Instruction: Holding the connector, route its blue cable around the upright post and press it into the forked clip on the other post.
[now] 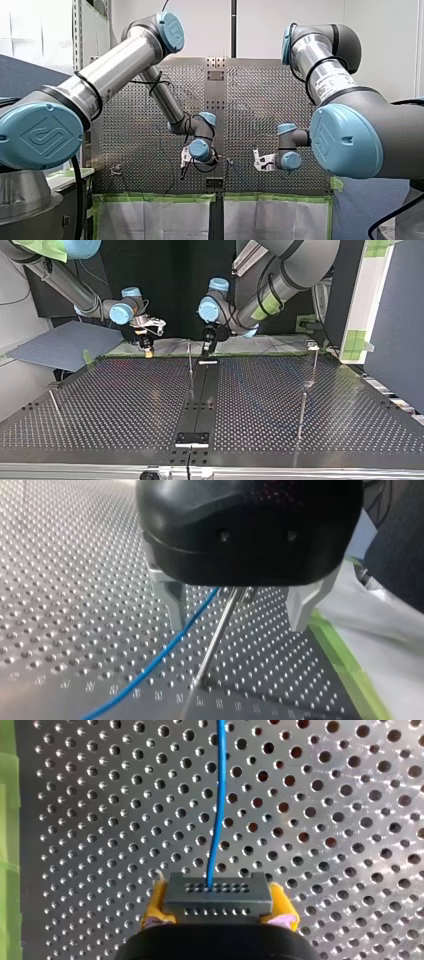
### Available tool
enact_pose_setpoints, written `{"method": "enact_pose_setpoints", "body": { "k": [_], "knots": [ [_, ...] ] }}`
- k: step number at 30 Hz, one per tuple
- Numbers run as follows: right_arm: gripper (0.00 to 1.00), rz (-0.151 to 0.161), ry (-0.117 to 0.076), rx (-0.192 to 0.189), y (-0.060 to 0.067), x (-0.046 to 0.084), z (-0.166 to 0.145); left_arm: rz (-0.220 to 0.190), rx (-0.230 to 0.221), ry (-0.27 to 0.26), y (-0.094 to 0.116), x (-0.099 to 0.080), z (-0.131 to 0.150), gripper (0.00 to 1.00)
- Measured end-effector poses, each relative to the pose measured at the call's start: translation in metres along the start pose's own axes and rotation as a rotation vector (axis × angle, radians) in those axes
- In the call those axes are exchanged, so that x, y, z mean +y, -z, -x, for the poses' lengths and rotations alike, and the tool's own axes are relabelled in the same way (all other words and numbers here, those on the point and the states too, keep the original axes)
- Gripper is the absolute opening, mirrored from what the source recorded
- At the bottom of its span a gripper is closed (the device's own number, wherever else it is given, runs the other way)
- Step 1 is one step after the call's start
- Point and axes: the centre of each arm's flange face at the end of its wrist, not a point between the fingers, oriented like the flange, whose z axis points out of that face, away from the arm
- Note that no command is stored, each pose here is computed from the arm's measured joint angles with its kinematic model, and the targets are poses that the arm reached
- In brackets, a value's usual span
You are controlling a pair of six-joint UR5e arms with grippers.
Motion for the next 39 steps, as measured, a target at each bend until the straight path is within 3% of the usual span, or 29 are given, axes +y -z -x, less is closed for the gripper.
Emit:
{"method": "enact_pose_setpoints", "body": {
  "k": [6,16,23,39],
  "knots": [
    [0.00,-0.005,0.007,-0.011,0.001,-0.003,0.001,-0.016,-0.009,0.006,0.014,-0.003,-0.009,1.00],
    [0.00,-0.014,0.042,-0.055,0.006,-0.007,0.005,-0.021,0.037,-0.014,0.041,0.000,-0.042,1.00],
    [0.00,-0.019,0.044,-0.060,0.007,-0.008,0.006,-0.023,0.078,-0.032,0.059,0.003,-0.061,1.00],
    [0.00,-0.026,0.044,-0.061,0.008,-0.009,0.006,-0.026,0.079,-0.022,0.062,0.000,-0.063,1.00]
  ]
}}
